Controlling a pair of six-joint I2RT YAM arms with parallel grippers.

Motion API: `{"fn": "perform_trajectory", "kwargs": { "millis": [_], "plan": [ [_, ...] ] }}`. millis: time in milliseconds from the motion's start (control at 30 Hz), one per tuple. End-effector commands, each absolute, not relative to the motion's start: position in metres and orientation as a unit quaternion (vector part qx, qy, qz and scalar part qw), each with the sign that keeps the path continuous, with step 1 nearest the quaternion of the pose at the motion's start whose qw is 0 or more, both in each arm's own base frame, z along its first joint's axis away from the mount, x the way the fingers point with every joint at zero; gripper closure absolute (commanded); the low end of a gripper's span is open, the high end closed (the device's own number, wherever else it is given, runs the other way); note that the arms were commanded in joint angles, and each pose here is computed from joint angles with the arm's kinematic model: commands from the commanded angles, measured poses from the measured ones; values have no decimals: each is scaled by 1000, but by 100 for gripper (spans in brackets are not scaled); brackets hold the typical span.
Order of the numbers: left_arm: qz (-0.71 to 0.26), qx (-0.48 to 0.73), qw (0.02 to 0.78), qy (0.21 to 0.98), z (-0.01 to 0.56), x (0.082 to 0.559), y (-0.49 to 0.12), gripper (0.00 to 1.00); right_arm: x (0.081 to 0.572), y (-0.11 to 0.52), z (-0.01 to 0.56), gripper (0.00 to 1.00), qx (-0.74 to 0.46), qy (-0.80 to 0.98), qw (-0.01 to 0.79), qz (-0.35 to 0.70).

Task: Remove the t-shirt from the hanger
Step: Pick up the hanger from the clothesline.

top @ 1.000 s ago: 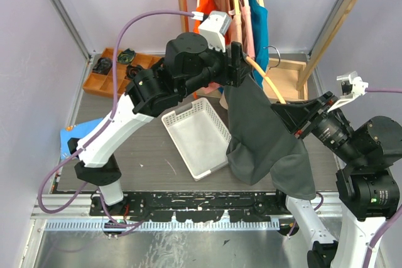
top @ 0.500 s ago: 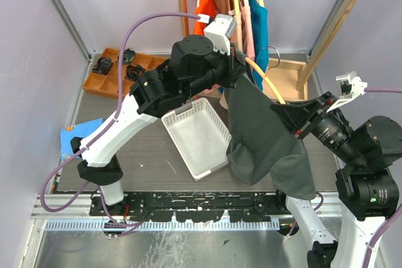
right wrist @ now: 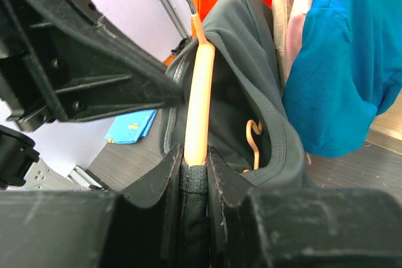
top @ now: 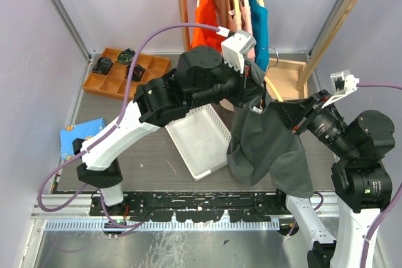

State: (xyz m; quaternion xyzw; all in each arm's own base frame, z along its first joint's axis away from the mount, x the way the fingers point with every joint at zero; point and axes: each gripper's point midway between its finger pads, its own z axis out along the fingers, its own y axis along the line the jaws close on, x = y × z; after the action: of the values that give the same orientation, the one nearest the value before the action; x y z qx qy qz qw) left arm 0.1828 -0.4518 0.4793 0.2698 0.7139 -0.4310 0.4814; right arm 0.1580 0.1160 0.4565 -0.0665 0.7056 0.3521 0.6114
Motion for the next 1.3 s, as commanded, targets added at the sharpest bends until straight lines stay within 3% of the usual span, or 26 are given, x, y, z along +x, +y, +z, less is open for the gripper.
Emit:
{"fn": "perform_trajectory", "kwargs": {
  "millis": [0,100,133,200,233,367,667,967,1167,1267],
  "plan": [
    [-451,289,479,695,496,160,-445,100,168,112,481,99,-74,671,655,340],
    [-441,286,485,699,495,162,-441,100,170,112,478,99,-73,674,652,339],
    [-432,278,491,704,495,166,-438,89,170,112,478,99,-74,674,653,339],
    [-415,270,504,708,496,172,-432,40,170,112,477,99,-75,674,652,339],
    [-408,266,512,708,498,176,-429,28,169,112,477,99,-75,675,652,339],
    [-383,258,545,700,506,186,-418,1,169,113,474,99,-79,678,648,339],
    [-385,260,607,644,525,196,-424,2,162,121,472,99,-98,676,637,358],
    [-376,283,620,628,524,203,-444,1,155,127,476,99,-115,668,633,373],
    [-369,296,617,629,519,204,-451,12,153,130,480,99,-125,663,633,380],
    [-365,299,616,630,516,205,-453,25,152,132,483,99,-131,660,633,383]
  ]
}}
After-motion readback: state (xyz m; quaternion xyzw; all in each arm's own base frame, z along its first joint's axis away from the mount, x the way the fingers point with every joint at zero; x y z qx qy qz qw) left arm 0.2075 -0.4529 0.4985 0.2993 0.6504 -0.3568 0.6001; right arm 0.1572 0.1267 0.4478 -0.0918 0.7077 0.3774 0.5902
